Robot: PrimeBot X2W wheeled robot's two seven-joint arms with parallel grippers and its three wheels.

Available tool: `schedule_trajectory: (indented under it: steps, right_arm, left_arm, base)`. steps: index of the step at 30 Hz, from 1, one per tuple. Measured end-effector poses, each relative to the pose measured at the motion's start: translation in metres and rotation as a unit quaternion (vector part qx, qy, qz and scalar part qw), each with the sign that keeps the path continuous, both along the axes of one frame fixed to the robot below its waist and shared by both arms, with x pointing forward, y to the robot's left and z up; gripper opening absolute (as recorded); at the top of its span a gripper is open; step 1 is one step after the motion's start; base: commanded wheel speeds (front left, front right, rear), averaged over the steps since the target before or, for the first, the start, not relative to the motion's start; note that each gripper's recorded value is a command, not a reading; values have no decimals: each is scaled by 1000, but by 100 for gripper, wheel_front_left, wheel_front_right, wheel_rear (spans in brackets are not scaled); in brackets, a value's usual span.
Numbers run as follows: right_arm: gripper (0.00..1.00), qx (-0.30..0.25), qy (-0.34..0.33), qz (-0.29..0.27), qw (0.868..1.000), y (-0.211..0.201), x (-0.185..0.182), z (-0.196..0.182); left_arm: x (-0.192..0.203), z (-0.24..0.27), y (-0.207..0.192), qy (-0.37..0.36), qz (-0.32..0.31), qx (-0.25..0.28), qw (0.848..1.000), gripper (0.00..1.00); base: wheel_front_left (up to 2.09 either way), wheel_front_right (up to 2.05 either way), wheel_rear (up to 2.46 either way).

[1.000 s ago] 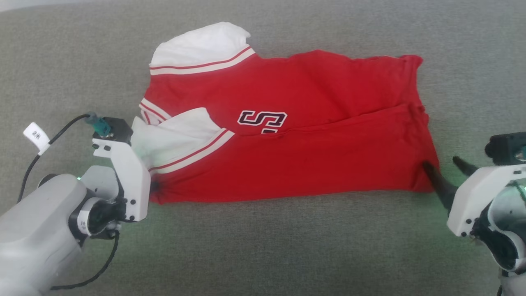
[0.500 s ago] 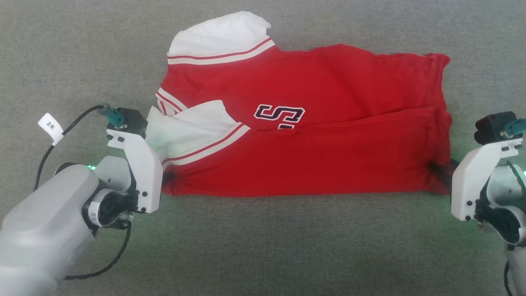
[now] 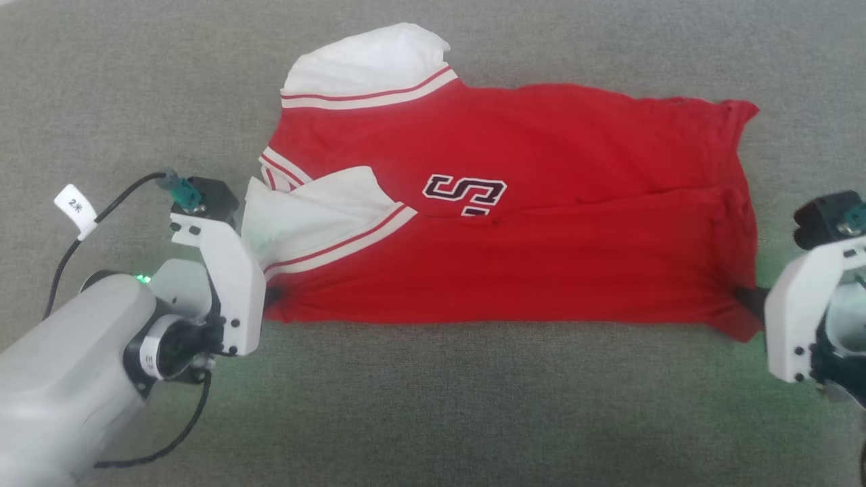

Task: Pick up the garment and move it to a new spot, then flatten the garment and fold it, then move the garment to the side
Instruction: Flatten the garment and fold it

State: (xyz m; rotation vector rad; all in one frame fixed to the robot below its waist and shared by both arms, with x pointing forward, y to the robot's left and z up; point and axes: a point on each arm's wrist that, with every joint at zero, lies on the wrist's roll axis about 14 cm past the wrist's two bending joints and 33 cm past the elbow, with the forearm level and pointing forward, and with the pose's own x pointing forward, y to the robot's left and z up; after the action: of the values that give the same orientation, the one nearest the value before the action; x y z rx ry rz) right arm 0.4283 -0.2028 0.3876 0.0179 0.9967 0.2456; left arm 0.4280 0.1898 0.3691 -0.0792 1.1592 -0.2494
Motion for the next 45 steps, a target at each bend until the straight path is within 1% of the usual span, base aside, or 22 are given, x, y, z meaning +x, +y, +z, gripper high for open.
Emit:
schedule_trajectory:
  steps: [3,11,16,21,22,23,24,25,26,28,29,36,39,42,43,45]
  right_arm:
    - [0,-6,5,2,1000,-5,-7,6]
    - [0,-13,18,7,1000,-10,-22,17]
    - [0,-8,37,4,999,-9,-36,15]
    - [0,7,60,-5,998,-3,-48,4]
    - [0,15,61,-4,998,1,-49,2]
    - [0,20,65,-9,998,2,-50,-2]
    - [0,21,72,-10,997,3,-53,-5]
    - [0,23,74,-10,997,3,-54,-8]
    - [20,26,72,-15,997,3,-53,-9]
    - [42,26,72,-18,997,3,-53,-13]
    - [100,26,70,-18,997,3,-53,-14]
    - [100,38,42,-20,998,9,-47,-10]
    - [100,35,13,-26,999,4,-41,2]
    - [100,31,-30,-36,998,-4,-33,19]
    - [100,31,-69,-40,996,-7,-24,35]
    - [100,35,-121,-49,991,-9,-13,55]
  left_arm:
    - [-7,7,3,0,2,7,1000,0]
    - [-42,20,8,20,3,25,999,0]
    - [-67,18,7,48,12,26,998,0]
    - [-79,10,4,65,18,19,998,0]
    - [-80,8,3,65,19,17,998,9]
    - [-79,6,3,66,21,16,997,31]
    - [-78,3,3,66,22,15,997,61]
    - [-77,2,2,66,25,12,997,100]
    - [-77,0,1,68,28,9,997,100]
    - [-76,0,-4,68,25,1,997,100]
    - [-75,0,-6,68,23,0,997,100]
    - [-66,9,-2,50,19,8,999,100]
    - [-56,22,5,31,19,20,999,100]
    - [-38,44,11,0,18,31,999,100]
    - [-27,57,12,-16,15,36,999,100]
    - [-14,69,11,-35,9,39,999,100]
  base:
    - [0,0,0]
    - [0,0,0]
    - [0,0,0]
    - [0,0,0]
    - [0,0,0]
    - [0,0,0]
    - [0,0,0]
    - [0,0,0]
    - [0,0,0]
    - [0,0,0]
    - [0,0,0]
    - [0,0,0]
    - [0,0,0]
    - [0,0,0]
    - [0,0,0]
    - [0,0,0]
